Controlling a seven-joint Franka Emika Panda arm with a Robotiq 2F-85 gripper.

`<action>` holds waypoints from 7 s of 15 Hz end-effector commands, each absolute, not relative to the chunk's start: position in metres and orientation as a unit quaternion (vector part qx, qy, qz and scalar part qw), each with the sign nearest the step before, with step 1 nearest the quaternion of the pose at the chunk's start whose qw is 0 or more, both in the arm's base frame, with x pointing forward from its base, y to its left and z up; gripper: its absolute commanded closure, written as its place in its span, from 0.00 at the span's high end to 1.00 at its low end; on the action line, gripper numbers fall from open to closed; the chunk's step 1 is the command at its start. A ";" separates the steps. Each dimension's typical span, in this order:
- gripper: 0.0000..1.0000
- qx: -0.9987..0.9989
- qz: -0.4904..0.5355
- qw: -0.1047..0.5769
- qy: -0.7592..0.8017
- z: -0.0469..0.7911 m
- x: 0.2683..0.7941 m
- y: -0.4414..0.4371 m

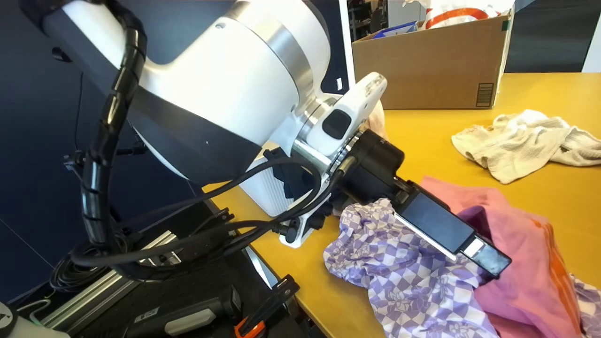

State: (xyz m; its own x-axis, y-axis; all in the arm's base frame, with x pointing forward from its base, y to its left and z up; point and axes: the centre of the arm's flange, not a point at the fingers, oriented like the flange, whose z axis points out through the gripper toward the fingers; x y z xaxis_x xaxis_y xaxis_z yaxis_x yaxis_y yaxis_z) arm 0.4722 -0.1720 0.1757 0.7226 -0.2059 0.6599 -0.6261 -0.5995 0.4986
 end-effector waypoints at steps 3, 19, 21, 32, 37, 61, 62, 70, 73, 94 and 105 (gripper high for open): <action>1.00 0.850 0.277 0.381 -0.237 0.180 0.492 -0.198; 0.00 0.846 0.281 0.392 -0.227 0.178 0.508 -0.212; 0.01 0.841 0.285 0.395 -0.235 0.188 0.511 -0.210; 0.01 0.778 0.403 0.255 -0.410 0.413 0.592 -0.108; 0.01 0.808 0.430 0.144 -0.375 0.475 0.554 0.016; 0.01 0.951 0.251 -0.102 -0.150 0.378 0.545 0.181; 0.01 0.957 0.234 -0.111 -0.134 0.363 0.547 0.188; 0.02 0.984 0.093 -0.141 -0.056 0.306 0.566 0.205; 0.32 0.987 0.075 -0.127 -0.064 0.317 0.574 0.182; 1.00 0.977 0.018 0.060 -0.202 0.319 0.542 0.025; 1.00 0.961 0.183 -0.002 -0.207 0.273 0.568 0.033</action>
State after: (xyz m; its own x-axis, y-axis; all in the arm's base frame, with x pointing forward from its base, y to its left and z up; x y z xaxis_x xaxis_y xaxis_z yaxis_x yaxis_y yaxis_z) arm 0.5700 0.0284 0.2727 0.8749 -0.3924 0.2839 -0.4002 -0.9159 -0.0327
